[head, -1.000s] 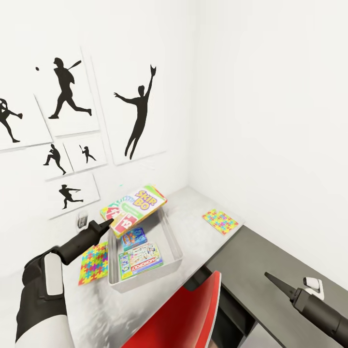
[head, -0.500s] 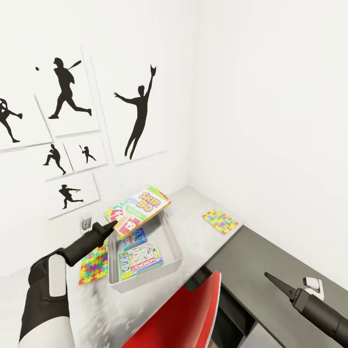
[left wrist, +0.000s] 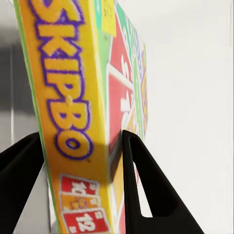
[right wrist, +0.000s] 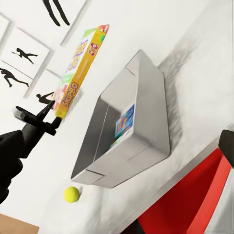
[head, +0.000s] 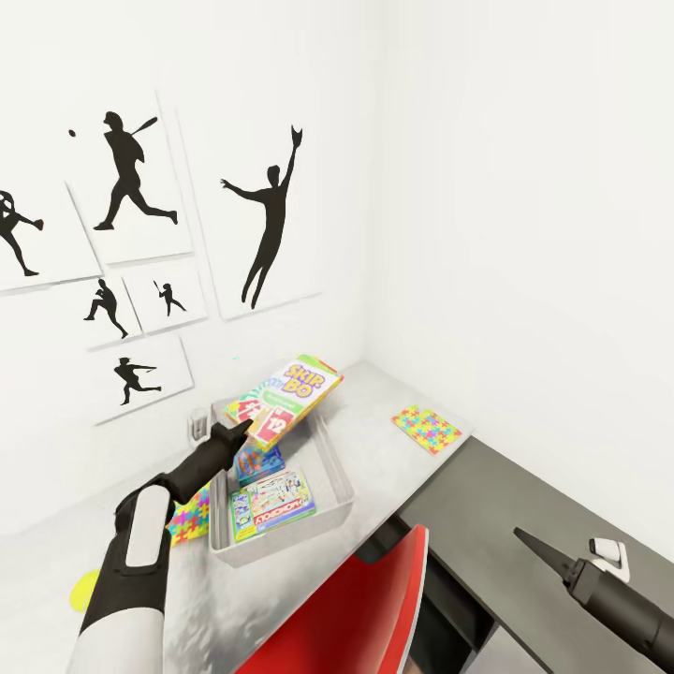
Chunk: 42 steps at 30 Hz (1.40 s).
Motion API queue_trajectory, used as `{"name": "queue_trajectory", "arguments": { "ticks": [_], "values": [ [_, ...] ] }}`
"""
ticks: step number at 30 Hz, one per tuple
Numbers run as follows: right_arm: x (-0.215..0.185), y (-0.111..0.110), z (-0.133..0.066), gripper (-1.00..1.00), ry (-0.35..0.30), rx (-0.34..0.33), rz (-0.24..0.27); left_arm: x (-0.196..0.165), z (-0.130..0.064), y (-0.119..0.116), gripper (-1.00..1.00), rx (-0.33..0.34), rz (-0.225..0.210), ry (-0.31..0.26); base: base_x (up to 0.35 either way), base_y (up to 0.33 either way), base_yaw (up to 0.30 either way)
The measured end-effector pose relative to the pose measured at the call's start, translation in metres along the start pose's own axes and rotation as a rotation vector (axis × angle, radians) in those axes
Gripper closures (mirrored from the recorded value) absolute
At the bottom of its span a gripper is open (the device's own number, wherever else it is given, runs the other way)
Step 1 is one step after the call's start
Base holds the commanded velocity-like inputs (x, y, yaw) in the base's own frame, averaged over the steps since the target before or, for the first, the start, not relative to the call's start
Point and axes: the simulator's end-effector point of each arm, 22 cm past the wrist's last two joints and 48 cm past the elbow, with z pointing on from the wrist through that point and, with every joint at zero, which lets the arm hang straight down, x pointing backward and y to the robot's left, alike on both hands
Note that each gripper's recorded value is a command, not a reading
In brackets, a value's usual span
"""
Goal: Put all the toys in the child's room - the three board games (two on the bed and one on the table), the two jigsaw puzzles on the table, and the tennis ball on the table - inside the toy box on the table in the child's room.
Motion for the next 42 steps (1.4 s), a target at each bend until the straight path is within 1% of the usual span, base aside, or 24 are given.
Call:
{"name": "queue_trajectory", "arguments": {
  "ticks": [3, 6, 10, 11, 13, 14, 15, 17, 18, 19, 20, 21, 24, 27, 33, 36, 39, 41, 42],
  "values": [
    [0.003, -0.007, -0.002, -1.0, 0.001, 0.01, 0.019, 0.004, 0.005, -0.008, 1.0, 0.02, -0.008, 0.002, 0.0, 0.0, 0.0],
    [0.007, -0.012, -0.002, -1.0, 0.003, 0.016, 0.036, 0.001, 0.008, -0.016, 1.0, 0.033, 0.003, -0.016, 0.0, 0.0, 0.0],
    [0.01, -0.013, -0.001, -1.0, 0.003, 0.018, 0.044, -0.006, 0.008, -0.014, 1.0, 0.012, 0.017, -0.048, 0.0, 0.0, 0.0],
    [0.011, -0.014, 0.0, -1.0, 0.002, 0.02, 0.046, -0.013, 0.008, -0.012, 1.0, -0.003, 0.006, -0.076, 0.0, 0.0, 0.0],
    [0.012, -0.014, 0.0, -1.0, 0.001, 0.02, 0.047, -0.018, 0.008, -0.012, 1.0, -0.007, -0.014, -0.101, 0.0, 0.0, 0.0],
    [0.012, -0.014, 0.0, -1.0, 0.0, 0.02, 0.046, -0.02, 0.01, -0.013, 1.0, -0.011, -0.035, -0.121, 0.0, 0.0, 0.0],
    [0.012, -0.014, 0.001, -1.0, 0.0, 0.02, 0.046, -0.019, 0.013, -0.014, 1.0, -0.014, -0.046, -0.127, 0.0, 0.0, 0.0],
    [0.012, -0.014, 0.001, -1.0, -0.003, 0.021, 0.043, -0.005, 0.027, -0.025, 1.0, -0.03, -0.075, -0.127, 0.0, 0.0, 0.0],
    [0.012, -0.014, 0.001, -1.0, -0.003, 0.02, 0.042, -0.001, 0.03, -0.028, 1.0, -0.036, -0.079, -0.129, 0.0, 0.0, 0.0],
    [0.012, -0.014, 0.0, -1.0, -0.005, 0.021, 0.041, 0.007, 0.032, -0.031, 1.0, -0.057, -0.081, -0.139, 0.0, 0.0, 0.0],
    [0.011, -0.014, 0.0, -1.0, -0.005, 0.021, 0.039, 0.014, 0.031, -0.031, 1.0, -0.084, -0.087, -0.159, 0.0, 0.0, 0.0],
    [0.01, -0.014, -0.001, -1.0, -0.005, 0.022, 0.037, 0.02, 0.027, -0.025, 1.0, -0.122, -0.098, -0.18, 0.0, 0.0, 0.0],
    [0.01, -0.015, -0.001, -1.0, -0.005, 0.023, 0.035, 0.029, 0.019, -0.014, 1.0, -0.182, -0.124, -0.209, 0.0, 0.0, 0.0],
    [0.01, -0.015, -0.002, -1.0, -0.005, 0.023, 0.035, 0.033, 0.014, -0.008, 1.0, -0.212, -0.141, -0.227, 0.0, 0.0, 0.0],
    [0.011, -0.015, -0.001, -1.0, -0.004, 0.023, 0.037, 0.032, 0.007, -0.004, 1.0, -0.23, -0.151, -0.245, 0.0, 0.0, 0.0],
    [0.011, -0.015, 0.0, -1.0, -0.005, 0.023, 0.038, 0.035, -0.001, 0.007, 1.0, -0.252, -0.159, -0.253, 0.0, 0.0, 0.0],
    [0.012, -0.015, 0.0, -1.0, -0.005, 0.023, 0.039, 0.035, -0.014, 0.023, 1.0, -0.29, -0.175, -0.29, 0.0, 0.0, 0.0],
    [0.012, -0.015, 0.001, -1.0, -0.005, 0.023, 0.039, 0.038, -0.027, 0.042, 1.0, -0.346, -0.191, -0.314, 0.0, 0.0, 0.0],
    [0.012, -0.015, 0.001, -1.0, -0.005, 0.023, 0.039, 0.039, -0.029, 0.046, 1.0, -0.358, -0.198, -0.318, 0.0, 0.0, 0.0]
  ]
}}
